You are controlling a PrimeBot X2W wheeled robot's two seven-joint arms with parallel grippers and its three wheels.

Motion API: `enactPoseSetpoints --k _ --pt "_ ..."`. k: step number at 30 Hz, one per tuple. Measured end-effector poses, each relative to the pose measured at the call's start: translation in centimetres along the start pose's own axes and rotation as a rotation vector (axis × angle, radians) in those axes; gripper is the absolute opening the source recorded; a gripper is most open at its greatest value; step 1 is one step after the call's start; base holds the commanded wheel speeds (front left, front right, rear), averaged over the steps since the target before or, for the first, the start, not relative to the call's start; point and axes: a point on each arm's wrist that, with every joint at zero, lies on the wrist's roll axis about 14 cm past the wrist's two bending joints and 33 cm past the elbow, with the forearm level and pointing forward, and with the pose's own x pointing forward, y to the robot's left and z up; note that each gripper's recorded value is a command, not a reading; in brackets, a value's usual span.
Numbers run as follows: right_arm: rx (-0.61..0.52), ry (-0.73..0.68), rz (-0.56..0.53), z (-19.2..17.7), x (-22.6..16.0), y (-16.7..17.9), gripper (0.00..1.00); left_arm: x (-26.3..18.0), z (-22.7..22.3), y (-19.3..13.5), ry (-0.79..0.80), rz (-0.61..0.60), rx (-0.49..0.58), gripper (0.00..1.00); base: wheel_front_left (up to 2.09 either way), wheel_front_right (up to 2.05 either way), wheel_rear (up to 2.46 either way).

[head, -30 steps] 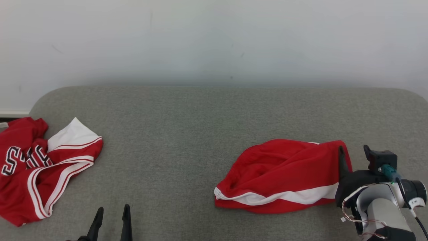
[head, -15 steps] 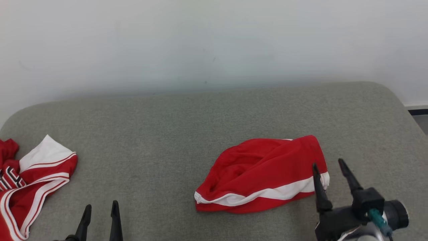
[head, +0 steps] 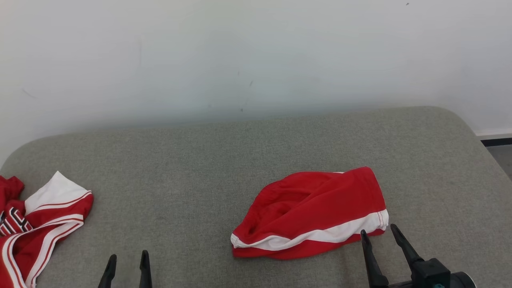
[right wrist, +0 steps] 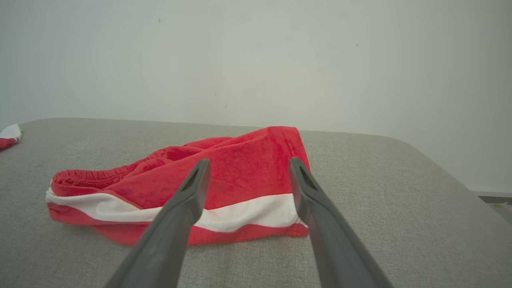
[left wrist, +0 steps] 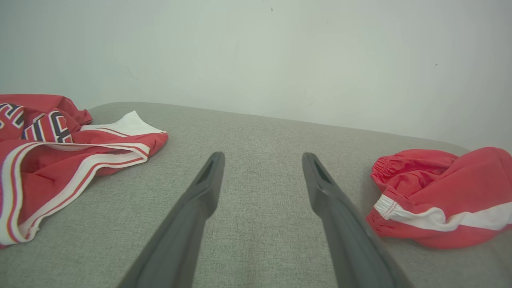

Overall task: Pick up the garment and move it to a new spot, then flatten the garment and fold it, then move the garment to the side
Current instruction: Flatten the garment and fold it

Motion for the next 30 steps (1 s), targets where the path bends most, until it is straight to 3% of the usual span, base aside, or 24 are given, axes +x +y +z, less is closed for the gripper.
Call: enactPoseSetpoints --k 30 --pt "0.030 0.024 -0.055 -0.9 -1.0 -1.5 1.00 -0.1 -0.5 -0.8 0.015 -0.021 0.007 1.00 0.00 0.00 0.00"
